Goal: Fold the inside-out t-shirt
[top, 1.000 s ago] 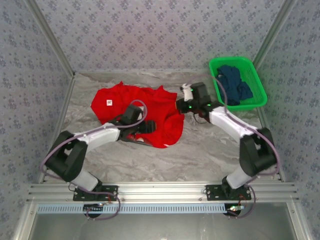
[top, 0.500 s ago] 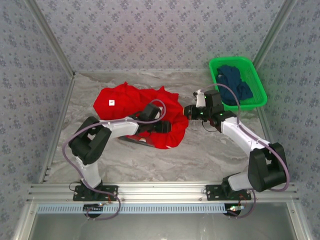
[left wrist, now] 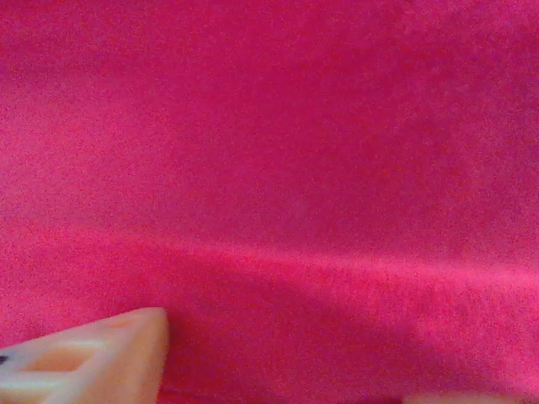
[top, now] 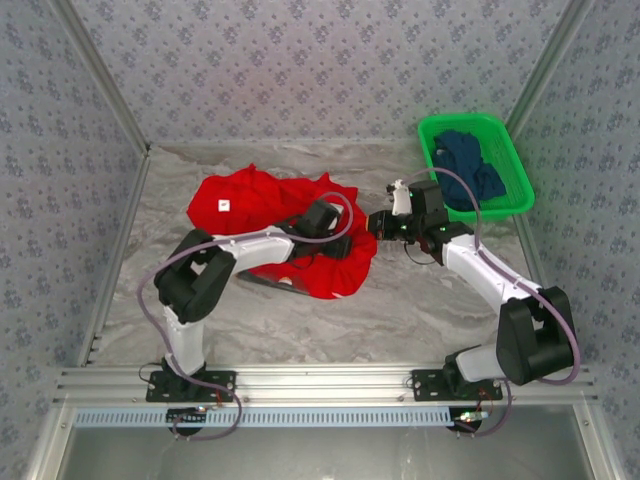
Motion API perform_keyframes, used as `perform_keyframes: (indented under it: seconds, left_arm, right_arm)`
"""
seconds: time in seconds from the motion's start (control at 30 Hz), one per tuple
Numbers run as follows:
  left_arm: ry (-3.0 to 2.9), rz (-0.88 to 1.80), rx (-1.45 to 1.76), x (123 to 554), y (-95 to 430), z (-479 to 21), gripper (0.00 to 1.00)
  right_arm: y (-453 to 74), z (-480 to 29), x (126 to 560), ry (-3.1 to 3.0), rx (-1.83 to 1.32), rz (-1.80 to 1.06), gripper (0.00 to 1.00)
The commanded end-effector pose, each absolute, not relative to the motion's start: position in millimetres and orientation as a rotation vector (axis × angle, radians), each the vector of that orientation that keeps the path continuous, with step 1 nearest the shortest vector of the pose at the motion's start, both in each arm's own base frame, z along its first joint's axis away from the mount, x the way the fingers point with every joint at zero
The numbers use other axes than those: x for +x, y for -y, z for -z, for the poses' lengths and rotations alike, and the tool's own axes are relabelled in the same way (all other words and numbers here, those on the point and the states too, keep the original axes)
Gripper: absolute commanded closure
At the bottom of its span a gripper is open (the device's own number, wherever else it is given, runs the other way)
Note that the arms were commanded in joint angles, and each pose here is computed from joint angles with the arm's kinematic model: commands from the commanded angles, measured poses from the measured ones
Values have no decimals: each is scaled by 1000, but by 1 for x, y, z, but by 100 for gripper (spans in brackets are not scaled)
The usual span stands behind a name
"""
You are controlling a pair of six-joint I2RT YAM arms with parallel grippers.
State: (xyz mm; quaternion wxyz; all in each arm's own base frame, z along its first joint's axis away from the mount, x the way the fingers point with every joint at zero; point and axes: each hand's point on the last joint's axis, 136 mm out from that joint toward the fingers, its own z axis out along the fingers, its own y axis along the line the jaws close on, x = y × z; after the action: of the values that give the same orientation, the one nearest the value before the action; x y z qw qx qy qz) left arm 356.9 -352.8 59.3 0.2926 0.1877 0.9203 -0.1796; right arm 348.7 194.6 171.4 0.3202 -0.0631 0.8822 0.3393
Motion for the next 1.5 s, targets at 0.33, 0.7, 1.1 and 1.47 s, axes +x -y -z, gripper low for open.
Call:
perform_keyframes:
  seconds: [0.33,0.7,1.1,1.47]
  left_arm:
    - [-2101,1021,574,304,354,-184,100]
    - [-2146,1112,519,288,346,-181,100]
    - [-2150,1114,537,284,345,-181,100]
    - [-2143,1103,562,282,344,-184,100]
  right_arm:
    - [-130,-134,380,-2506,-151,-91,77]
    - [-190,-143,278,-2439,-209,-546,34]
    - [-201,-103,305,-2422,-194,-450,19]
    - [-199,-87,320,-2433,-175,-478,24]
